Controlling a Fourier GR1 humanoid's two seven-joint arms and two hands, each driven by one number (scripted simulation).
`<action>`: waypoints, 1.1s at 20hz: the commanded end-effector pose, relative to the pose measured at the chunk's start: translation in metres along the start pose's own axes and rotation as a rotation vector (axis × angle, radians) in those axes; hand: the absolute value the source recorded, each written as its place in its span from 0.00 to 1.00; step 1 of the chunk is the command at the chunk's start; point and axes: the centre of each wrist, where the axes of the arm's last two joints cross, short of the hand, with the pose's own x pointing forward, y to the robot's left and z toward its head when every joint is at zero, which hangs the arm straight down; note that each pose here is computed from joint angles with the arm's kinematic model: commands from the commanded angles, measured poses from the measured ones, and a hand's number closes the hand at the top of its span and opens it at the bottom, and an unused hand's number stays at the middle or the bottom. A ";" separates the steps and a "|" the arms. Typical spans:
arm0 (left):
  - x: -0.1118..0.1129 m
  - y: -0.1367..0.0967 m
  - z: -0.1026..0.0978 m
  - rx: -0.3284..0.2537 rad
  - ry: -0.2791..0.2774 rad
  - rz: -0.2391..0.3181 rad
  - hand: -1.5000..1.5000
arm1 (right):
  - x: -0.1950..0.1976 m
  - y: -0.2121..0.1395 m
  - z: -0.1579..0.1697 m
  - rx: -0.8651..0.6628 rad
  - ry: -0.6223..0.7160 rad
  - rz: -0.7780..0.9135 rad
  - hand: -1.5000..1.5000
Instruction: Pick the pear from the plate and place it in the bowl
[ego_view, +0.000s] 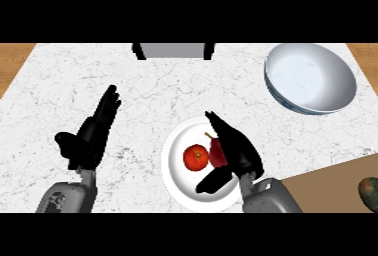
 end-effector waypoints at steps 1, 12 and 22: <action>-0.004 -0.010 0.003 0.013 0.006 0.002 0.50 | -0.008 0.004 -0.011 -0.017 -0.005 -0.013 0.00; 0.005 0.020 0.004 0.005 -0.007 0.002 0.50 | -0.051 0.004 -0.030 -0.018 0.110 0.205 0.00; -0.003 0.020 0.008 0.001 -0.002 -0.004 0.50 | -0.053 0.032 -0.036 0.147 -0.040 0.369 1.00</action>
